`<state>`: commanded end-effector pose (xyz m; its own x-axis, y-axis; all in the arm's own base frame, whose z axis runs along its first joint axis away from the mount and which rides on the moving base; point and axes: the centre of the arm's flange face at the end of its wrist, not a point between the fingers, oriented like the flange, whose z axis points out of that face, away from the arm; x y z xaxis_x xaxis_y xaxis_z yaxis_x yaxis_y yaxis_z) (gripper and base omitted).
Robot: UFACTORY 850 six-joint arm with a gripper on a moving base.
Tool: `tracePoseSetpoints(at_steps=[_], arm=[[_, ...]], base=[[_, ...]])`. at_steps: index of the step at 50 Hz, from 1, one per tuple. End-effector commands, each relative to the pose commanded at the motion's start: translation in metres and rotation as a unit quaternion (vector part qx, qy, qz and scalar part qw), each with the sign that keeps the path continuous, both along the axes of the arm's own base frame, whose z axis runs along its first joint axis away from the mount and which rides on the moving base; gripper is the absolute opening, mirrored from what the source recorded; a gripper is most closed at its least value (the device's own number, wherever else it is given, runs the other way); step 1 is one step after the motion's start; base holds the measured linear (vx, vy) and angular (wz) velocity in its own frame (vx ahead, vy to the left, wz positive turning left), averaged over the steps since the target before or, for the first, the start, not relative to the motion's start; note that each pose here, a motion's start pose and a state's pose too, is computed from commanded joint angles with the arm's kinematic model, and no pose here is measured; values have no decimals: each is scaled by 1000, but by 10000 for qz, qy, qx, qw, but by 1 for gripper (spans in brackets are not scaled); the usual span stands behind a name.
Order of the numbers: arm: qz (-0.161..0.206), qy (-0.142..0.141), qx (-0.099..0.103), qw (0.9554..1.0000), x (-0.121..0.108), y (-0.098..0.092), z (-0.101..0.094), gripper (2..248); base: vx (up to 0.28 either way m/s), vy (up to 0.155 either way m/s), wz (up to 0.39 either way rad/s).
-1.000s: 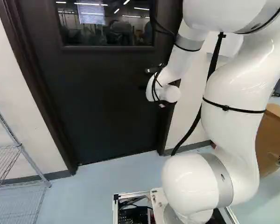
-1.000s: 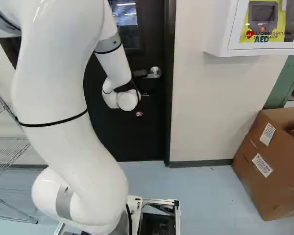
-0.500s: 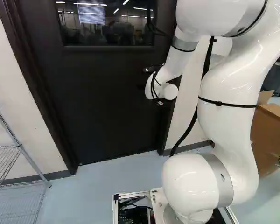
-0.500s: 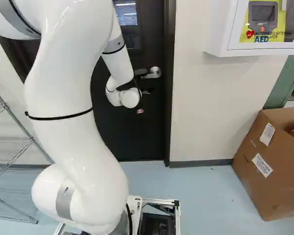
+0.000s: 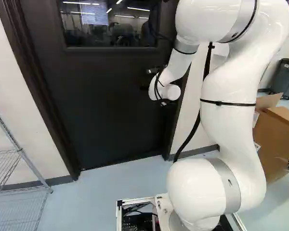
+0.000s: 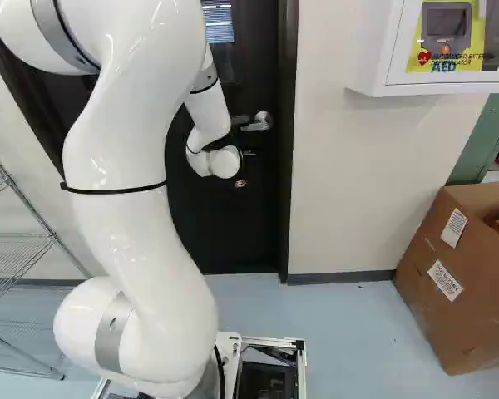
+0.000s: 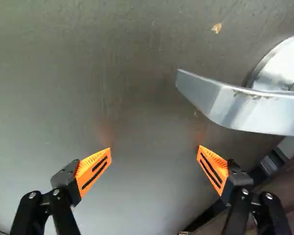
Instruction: Open the door and move inside
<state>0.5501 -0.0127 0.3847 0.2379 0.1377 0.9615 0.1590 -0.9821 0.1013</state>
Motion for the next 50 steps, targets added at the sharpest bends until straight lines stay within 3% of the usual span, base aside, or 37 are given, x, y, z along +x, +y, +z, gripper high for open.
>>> tracePoseSetpoints(at_steps=[50], arm=[[112, -319, -59, 9994, 96, 0, -14, 247]], base=[[0, 0, 0]])
